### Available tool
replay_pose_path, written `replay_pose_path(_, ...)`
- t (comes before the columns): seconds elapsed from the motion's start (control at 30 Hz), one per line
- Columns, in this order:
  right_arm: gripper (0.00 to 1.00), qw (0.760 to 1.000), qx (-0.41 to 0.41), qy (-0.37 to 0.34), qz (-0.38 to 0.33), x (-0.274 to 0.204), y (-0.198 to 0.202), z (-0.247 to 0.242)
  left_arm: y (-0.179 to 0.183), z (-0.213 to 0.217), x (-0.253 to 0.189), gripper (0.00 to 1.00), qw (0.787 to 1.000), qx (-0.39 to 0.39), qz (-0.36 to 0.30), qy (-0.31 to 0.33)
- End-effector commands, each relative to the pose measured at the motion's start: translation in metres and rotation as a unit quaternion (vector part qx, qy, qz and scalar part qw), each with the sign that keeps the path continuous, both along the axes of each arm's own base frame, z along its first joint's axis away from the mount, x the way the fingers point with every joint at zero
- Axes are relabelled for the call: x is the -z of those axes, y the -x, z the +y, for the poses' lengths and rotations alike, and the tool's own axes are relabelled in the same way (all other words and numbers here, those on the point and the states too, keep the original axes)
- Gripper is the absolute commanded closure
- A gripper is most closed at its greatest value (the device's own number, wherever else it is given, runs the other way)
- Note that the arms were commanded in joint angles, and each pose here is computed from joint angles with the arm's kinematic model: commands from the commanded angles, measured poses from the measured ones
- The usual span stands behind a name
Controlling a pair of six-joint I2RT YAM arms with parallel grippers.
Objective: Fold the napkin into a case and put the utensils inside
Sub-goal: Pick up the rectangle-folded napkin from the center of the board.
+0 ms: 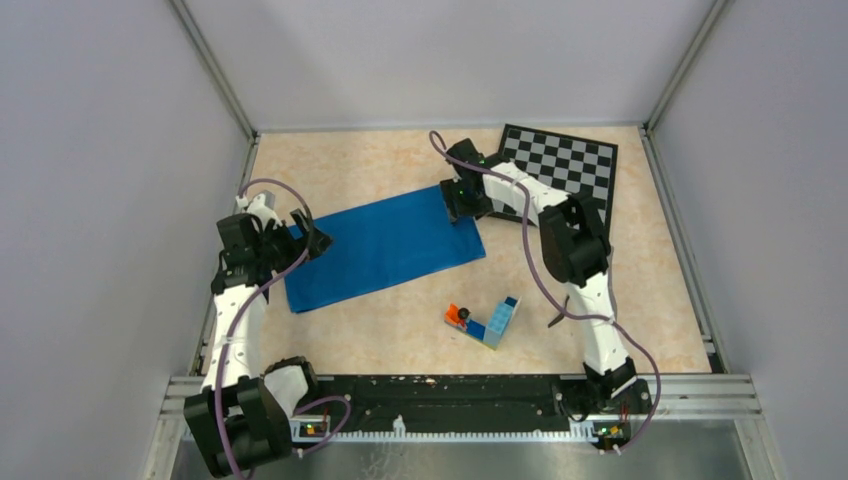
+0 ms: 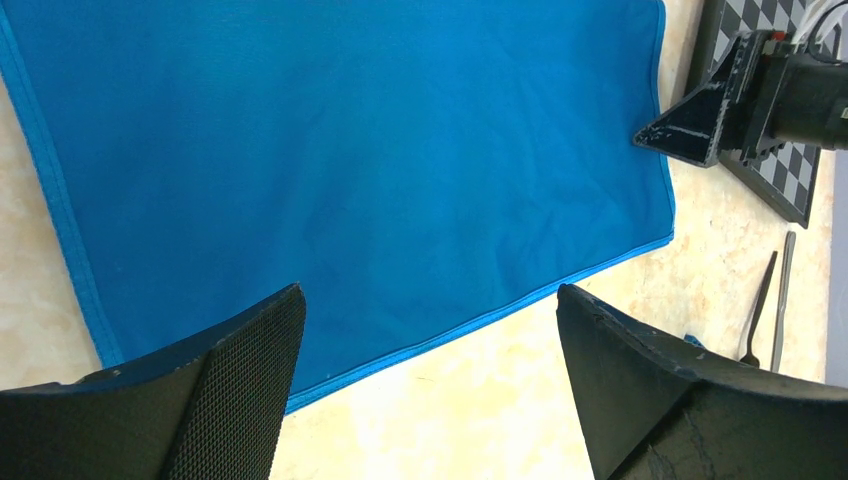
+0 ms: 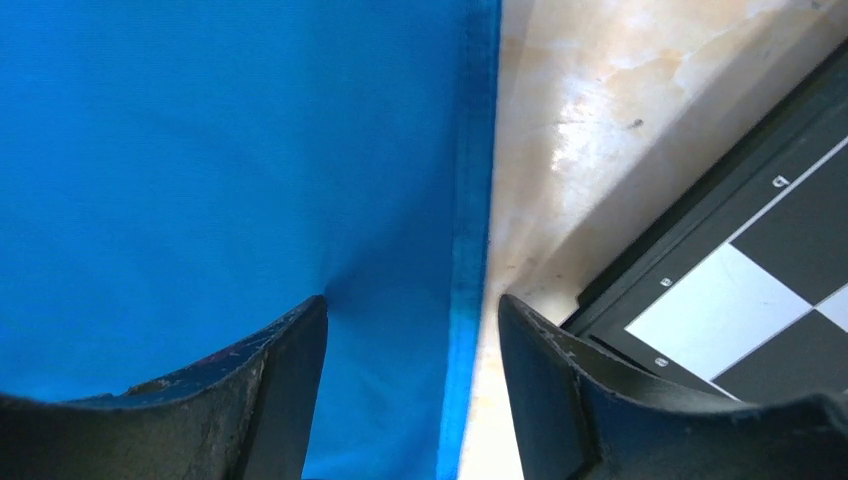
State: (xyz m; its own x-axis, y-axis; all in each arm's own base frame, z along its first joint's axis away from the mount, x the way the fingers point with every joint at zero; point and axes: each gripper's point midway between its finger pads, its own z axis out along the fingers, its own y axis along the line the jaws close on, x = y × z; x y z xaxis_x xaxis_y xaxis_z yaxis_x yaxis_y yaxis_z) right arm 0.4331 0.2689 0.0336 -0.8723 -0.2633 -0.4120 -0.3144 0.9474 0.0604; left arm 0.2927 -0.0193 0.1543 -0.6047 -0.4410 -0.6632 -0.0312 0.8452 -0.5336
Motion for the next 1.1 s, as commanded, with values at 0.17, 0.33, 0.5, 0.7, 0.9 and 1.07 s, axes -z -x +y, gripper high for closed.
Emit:
replay_pose_path(0.17, 0.42, 1.000, -0.004, 0.010, 0.009, 0.043, 0.000, -0.007, -0.003, -0.002, -0.006, 0.01, 1.000, 0.013, -0.023, -0.015)
replay_pose_path(0.33, 0.59, 1.000, -0.003, 0.030, 0.006, 0.058, 0.010, -0.010, -0.003, 0.001, -0.007, 0.01, 0.999, 0.006, -0.024, -0.020)
replay_pose_path(0.5, 0.80, 0.997, -0.010, 0.072, -0.003, 0.065, 0.012, -0.014, -0.002, 0.002, -0.009, 0.01, 0.999, 0.003, -0.026, -0.025)
replay_pose_path(0.7, 1.00, 0.996, -0.017, 0.091, -0.014, 0.063, 0.003, -0.015, -0.002, 0.003, -0.009, 0.01, 0.999, -0.001, -0.026, -0.028)
replay_pose_path(0.9, 1.00, 0.997, -0.042, 0.028, -0.058, 0.015, -0.012, 0.010, -0.002, 0.005, -0.008, 0.01, 0.999, -0.005, -0.024, -0.031)
replay_pose_path(1.07, 1.00, 0.991, -0.068, -0.051, -0.099, -0.043, -0.018, 0.022, -0.002, 0.008, -0.006, 0.01, 0.999, -0.012, -0.019, -0.034)
